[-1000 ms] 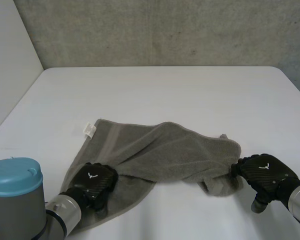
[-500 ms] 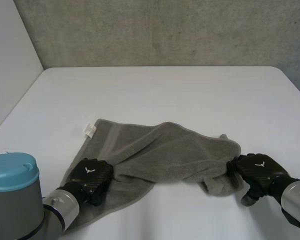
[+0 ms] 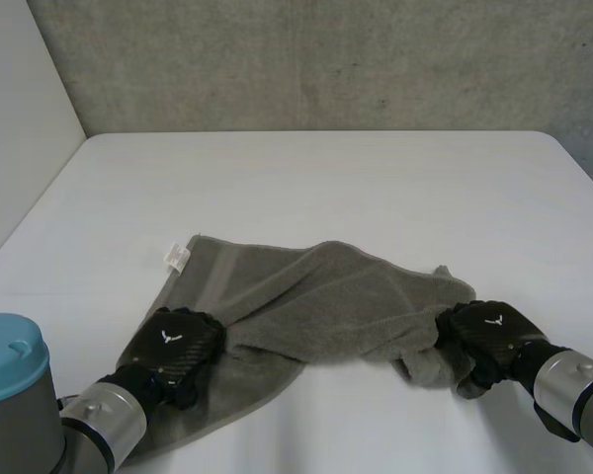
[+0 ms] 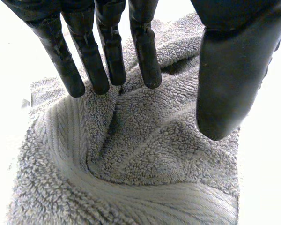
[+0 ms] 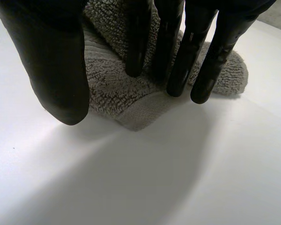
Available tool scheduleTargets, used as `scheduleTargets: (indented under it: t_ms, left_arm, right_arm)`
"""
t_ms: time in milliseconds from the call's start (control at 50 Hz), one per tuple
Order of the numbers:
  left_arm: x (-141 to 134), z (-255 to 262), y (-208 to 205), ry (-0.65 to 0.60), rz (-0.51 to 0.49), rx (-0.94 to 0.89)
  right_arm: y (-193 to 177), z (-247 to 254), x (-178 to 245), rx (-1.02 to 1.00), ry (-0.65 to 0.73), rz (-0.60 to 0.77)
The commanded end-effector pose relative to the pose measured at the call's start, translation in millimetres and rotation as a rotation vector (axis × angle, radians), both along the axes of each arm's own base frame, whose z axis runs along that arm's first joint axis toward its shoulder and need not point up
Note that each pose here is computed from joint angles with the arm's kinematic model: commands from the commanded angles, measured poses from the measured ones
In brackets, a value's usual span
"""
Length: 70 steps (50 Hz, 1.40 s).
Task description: Fold the towel.
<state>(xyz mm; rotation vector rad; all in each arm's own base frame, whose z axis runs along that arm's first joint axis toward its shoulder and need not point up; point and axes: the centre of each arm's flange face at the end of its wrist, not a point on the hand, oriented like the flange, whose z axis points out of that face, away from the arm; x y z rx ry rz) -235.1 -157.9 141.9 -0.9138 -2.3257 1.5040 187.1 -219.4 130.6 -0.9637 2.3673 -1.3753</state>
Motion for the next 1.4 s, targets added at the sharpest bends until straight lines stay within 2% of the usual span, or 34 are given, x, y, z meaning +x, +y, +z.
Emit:
scheduleTargets:
  t_ms: [20,420,700,1180,1340,1400]
  left_arm:
    - [2.2,-4.4,4.4,-0.017,-0.003,0.02]
    - [4.8,-15.5,9.1,-0.067,-0.013,0.053]
    - [4.2,-25.4,5.5,-0.084,-0.009,0.081]
    - [7.0,-21.1,-2.3,-0.095,0.038,0.055]
    - [6.9,8.4,-20.4,-0.05,0.075,-0.057]
    - [5.9,31.8,-40.3,-0.038,0.087,-0.154]
  right_arm:
    - [2.5,-5.5,7.9,0.008,0.006,0.031]
    - [-7.6,-4.7,10.1,0.004,-0.031,0.009]
    - [-15.6,22.5,0.5,-0.094,-0.055,-0.03]
    - [-16.2,33.3,-2.2,-0.123,-0.061,-0.048]
    - [-10.4,57.5,-0.8,-0.087,0.011,0.015]
    - [-20.2,79.0,1.8,-0.149,0.06,0.055]
